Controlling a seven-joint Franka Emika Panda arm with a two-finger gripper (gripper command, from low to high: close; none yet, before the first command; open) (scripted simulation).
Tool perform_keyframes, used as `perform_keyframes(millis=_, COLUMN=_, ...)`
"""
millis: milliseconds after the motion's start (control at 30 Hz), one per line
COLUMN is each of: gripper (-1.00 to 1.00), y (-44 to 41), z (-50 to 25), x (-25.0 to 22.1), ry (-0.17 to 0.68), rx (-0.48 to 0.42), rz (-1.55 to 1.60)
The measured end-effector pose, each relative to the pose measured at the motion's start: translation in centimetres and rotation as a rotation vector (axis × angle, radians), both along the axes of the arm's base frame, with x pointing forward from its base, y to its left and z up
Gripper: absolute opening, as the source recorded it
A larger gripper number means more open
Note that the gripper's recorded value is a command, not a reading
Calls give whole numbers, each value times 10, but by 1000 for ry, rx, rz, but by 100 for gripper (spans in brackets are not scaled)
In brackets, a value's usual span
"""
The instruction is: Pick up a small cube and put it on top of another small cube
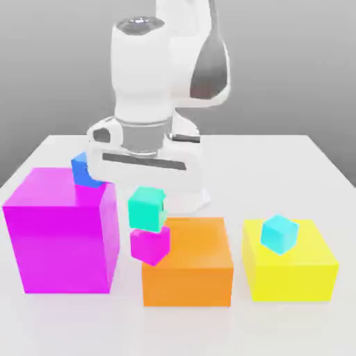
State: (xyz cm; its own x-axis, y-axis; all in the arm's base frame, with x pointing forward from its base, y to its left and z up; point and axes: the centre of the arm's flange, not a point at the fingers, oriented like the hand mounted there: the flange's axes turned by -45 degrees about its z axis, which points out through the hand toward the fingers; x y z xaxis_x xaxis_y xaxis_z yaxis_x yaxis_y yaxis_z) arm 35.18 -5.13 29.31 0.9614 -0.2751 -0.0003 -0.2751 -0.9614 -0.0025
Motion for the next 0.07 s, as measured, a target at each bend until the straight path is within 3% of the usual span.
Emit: perform_keyframes(millis=67, gripper=100, y=0, z=0, x=0, ry=0, rx=0, rz=0)
